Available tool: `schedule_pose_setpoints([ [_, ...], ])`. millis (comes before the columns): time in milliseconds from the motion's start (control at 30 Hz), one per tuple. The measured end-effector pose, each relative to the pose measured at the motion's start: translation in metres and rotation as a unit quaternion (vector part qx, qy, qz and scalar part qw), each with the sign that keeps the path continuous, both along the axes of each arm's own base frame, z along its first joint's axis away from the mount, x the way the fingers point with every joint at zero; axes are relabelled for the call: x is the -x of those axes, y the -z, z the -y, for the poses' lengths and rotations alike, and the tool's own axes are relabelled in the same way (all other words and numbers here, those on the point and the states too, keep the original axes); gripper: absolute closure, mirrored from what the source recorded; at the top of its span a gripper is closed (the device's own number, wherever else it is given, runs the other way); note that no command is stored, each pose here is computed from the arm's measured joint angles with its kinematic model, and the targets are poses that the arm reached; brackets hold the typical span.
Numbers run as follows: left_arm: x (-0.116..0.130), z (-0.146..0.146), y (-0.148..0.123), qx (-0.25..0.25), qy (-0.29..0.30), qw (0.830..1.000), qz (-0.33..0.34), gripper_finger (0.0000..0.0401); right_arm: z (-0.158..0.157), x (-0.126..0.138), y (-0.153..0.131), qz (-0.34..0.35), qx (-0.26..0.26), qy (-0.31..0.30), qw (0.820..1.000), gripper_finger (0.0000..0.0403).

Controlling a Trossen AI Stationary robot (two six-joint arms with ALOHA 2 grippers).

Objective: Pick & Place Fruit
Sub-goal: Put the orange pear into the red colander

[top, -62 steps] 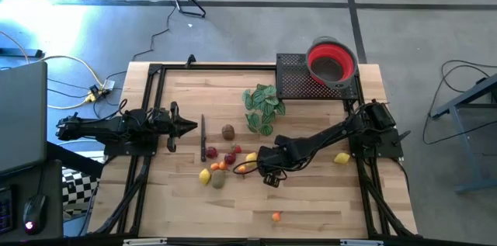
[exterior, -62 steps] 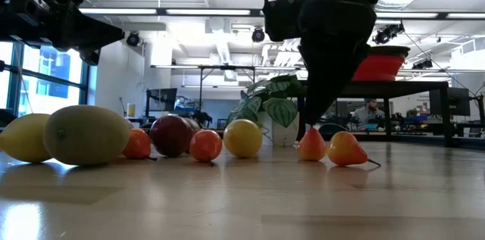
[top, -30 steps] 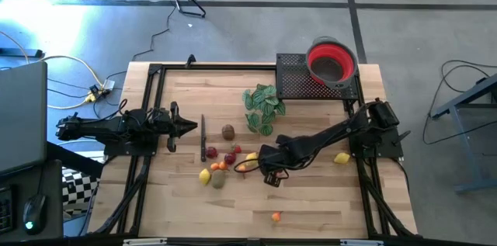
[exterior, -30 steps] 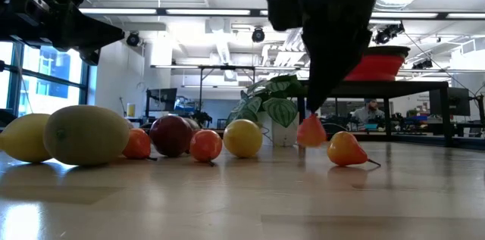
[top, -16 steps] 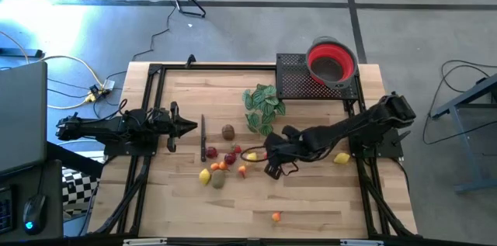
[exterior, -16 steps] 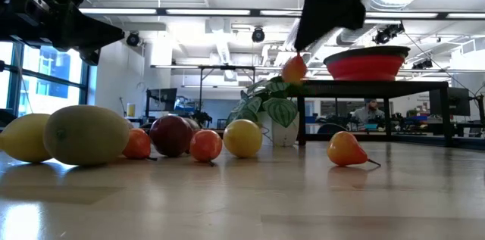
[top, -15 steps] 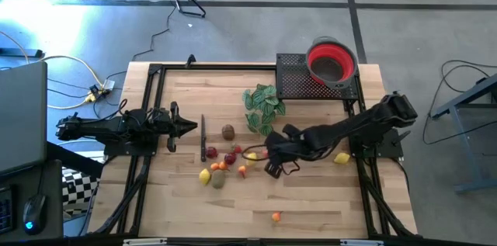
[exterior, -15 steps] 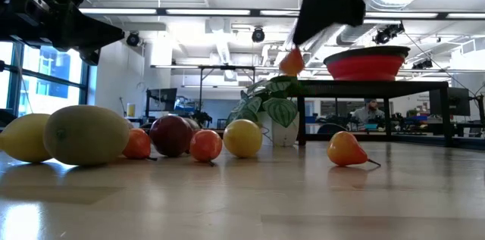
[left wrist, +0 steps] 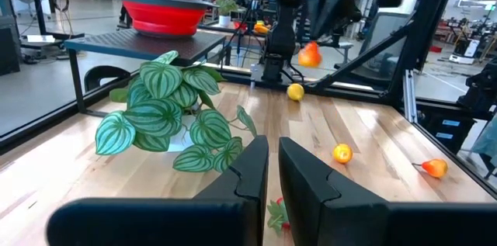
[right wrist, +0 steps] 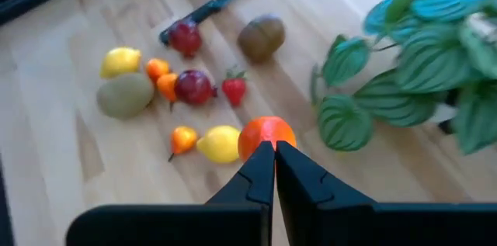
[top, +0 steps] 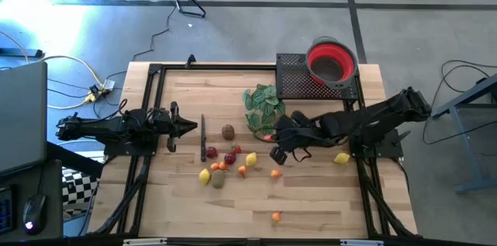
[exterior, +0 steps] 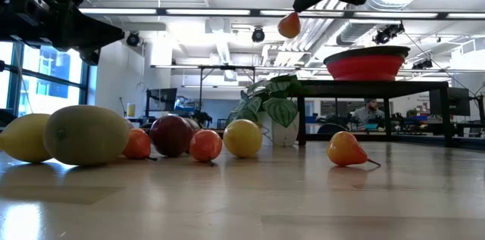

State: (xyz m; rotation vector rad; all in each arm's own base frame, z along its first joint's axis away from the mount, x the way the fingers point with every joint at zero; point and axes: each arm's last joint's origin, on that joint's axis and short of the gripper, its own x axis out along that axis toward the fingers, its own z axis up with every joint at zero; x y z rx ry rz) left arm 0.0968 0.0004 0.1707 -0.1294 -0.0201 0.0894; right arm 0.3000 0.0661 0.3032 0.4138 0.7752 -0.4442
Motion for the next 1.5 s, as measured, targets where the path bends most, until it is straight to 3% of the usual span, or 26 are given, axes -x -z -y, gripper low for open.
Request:
schedule_pose_setpoints([
  [600,0.0,0.0,0.0,0.0,-0.005,1.0,0.001,0.0368,0.071,0.021,-0.023,-0.009,0.057,0.094,0.994,0.0399],
  [900,0.0,-0.001,-0.001,0.001,-0.025,1.0,0.004,0.0368,0.103,0.046,-0.048,0.015,0.092,0.144,0.985,0.0399],
  [1367,0.0,-0.002,-0.001,0.0,-0.028,1.0,0.005,0.0368,0.148,0.09,-0.088,0.062,0.2,0.284,0.936,0.0399],
  [1500,0.0,-0.002,-0.001,-0.036,-0.028,0.999,0.001,0.0368,0.165,0.095,-0.091,0.065,0.211,0.312,0.924,0.0399],
])
